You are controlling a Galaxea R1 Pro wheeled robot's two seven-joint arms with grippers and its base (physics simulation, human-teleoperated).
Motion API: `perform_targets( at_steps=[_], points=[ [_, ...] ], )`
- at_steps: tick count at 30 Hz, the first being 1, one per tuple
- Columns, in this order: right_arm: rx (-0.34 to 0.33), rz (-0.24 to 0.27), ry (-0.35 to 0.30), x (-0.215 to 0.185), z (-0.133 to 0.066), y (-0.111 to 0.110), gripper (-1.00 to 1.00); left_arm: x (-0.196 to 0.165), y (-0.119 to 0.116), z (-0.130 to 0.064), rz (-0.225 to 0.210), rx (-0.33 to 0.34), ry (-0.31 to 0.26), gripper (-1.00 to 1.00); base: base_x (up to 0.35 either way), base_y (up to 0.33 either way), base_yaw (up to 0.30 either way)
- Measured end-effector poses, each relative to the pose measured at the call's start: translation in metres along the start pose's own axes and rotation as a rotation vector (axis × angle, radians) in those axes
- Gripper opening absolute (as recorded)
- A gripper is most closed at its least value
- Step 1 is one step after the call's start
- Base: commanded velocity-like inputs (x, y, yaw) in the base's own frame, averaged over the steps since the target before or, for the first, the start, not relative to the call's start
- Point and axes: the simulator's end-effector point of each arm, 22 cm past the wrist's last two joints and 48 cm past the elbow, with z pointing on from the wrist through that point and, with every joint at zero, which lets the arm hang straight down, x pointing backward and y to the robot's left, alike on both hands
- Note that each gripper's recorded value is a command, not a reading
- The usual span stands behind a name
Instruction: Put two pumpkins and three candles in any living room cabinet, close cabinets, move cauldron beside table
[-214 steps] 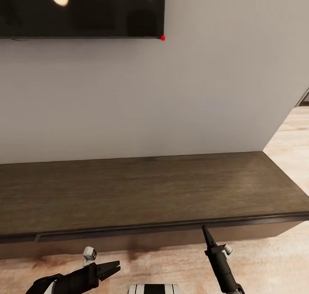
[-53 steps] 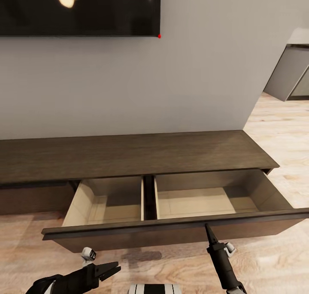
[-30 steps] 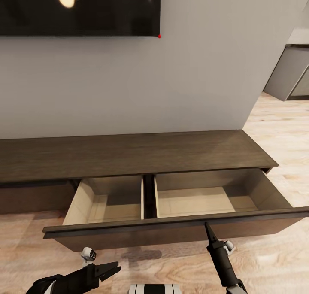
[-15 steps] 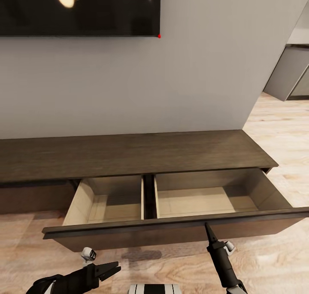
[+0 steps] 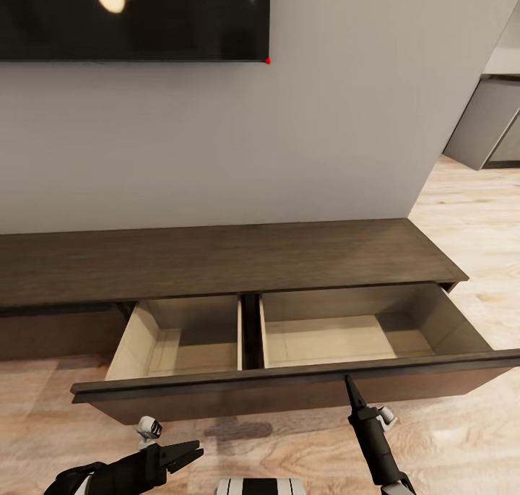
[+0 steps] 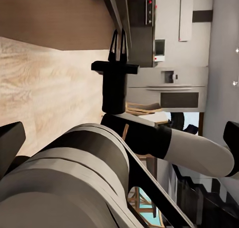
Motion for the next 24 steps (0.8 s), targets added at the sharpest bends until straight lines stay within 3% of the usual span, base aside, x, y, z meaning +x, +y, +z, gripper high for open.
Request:
perform_targets(
  at_steps=[24],
  points=[
    [0.008, -0.004, 0.002, -0.0010, 0.0055, -0.0006, -1.00, 0.0000, 0.0000, 0.0000, 0.000, 0.000, 0.000, 1.00, -0.019, 0.000, 0.000]
  ],
)
